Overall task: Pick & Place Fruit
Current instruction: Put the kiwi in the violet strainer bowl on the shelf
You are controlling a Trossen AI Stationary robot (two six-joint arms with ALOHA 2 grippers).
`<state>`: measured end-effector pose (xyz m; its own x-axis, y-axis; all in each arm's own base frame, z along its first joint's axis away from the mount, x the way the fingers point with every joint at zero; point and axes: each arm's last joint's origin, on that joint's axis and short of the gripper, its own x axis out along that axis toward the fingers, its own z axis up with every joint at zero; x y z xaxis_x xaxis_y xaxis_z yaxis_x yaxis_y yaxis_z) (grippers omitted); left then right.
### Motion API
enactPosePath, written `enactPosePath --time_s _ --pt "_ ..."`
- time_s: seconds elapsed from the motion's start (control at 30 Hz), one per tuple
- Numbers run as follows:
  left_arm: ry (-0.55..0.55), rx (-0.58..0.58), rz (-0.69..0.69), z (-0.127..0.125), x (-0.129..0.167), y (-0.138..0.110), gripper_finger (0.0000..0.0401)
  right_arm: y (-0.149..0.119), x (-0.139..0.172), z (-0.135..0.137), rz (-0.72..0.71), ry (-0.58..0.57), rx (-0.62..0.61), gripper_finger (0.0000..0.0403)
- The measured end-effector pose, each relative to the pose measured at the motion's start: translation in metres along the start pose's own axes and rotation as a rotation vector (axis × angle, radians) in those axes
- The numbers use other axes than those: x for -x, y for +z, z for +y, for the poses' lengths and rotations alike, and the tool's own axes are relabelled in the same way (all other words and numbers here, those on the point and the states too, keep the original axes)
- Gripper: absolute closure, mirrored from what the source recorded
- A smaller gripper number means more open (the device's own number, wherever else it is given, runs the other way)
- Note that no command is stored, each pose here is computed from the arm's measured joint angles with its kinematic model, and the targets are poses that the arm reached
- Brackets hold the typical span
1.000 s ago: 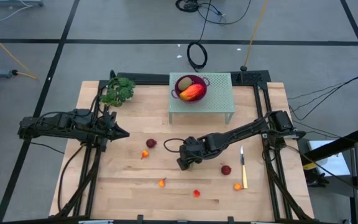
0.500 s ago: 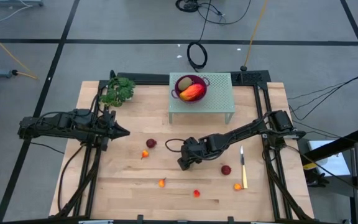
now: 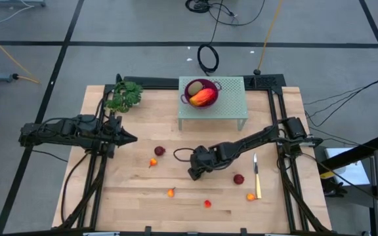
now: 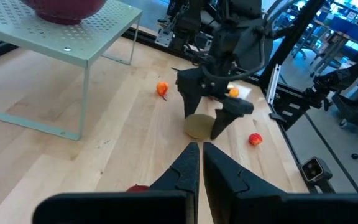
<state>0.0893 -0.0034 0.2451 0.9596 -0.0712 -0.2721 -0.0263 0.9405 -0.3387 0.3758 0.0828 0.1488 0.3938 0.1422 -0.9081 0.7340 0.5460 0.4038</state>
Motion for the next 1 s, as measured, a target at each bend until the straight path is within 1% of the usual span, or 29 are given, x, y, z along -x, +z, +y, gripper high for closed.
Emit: enactPosePath --time_s 0.1,0.4,0.87,0.93,1.0 --pt "0.000 0.005 -0.001 0.0000 0.0000 0.0001 0.0382 0.0005 -0.0066 -0.0012 0.034 0.005 -0.010 0.0008" --pt "-0.001 0.016 -0.004 -0.0001 0.0000 0.0004 0.0382 0.0002 -0.0033 -0.0023 0.011 -0.019 -0.014 0.0012" --pt "-0.001 0.019 -0.004 -0.0001 0.0000 0.0004 0.0382 -0.0010 -0.0037 -0.0032 0.037 -0.021 -0.014 0.0013" --pt "-0.001 0.019 -0.004 -0.0001 0.0000 0.0004 0.0382 -0.0014 -0.0037 -0.0034 0.045 -0.020 -0.015 0.0021" --pt "-0.001 0.019 -0.004 -0.0001 0.0000 0.0004 0.0382 -0.0014 -0.0037 -0.0037 0.053 -0.018 -0.016 0.0041"
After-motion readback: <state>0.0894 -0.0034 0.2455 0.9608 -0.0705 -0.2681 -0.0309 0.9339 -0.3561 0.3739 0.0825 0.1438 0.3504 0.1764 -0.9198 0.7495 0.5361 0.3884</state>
